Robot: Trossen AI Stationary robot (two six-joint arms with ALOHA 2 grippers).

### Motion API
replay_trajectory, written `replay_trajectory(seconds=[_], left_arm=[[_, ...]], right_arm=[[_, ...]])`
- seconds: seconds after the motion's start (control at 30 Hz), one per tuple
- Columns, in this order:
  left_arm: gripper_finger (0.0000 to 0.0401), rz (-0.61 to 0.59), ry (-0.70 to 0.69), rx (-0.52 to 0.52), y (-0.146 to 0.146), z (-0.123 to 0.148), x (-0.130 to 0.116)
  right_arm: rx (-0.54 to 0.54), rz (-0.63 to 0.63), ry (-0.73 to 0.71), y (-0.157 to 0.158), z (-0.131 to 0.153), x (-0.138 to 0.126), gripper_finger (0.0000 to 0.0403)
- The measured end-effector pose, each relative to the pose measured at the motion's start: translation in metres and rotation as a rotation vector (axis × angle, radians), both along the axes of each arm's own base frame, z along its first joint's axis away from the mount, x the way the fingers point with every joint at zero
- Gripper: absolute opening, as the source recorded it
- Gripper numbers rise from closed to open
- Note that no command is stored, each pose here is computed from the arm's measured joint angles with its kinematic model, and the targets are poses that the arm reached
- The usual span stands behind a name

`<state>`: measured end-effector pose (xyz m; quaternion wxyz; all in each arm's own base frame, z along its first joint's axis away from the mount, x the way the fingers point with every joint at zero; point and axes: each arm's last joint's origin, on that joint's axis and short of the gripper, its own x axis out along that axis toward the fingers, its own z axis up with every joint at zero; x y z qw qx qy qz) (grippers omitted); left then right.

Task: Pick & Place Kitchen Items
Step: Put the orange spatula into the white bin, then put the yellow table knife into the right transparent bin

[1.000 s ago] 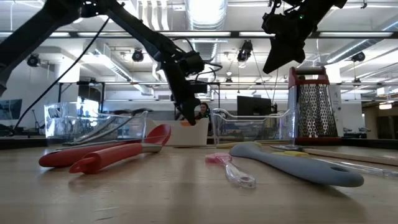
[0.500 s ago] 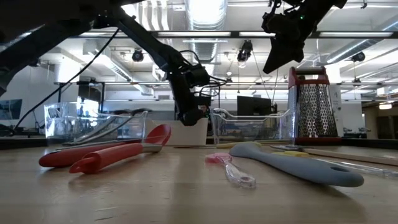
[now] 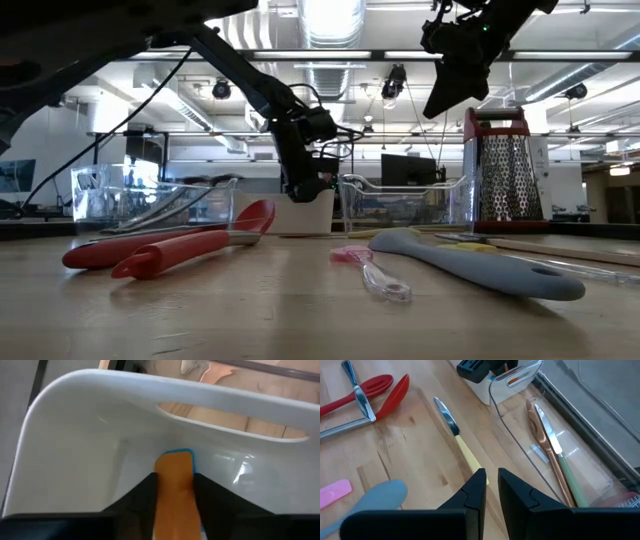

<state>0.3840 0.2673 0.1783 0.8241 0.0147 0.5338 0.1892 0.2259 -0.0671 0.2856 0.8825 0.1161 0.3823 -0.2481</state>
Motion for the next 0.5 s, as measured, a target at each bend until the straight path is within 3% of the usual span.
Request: replay_trajectory(seconds=[0.23,0.5], left_arm=[[0.0193,0.005,0.014,0.005,0.0,0.004,0.0],[0.0212,0.004,0.003,0.015,0.003,0.036,0.004]], right_arm=[[0.0,-0.001,-0.001,0.0,0.0,0.0,0.0043],[0.0,-0.001,-0.001,0.0,0.0,0.0,0.0043]])
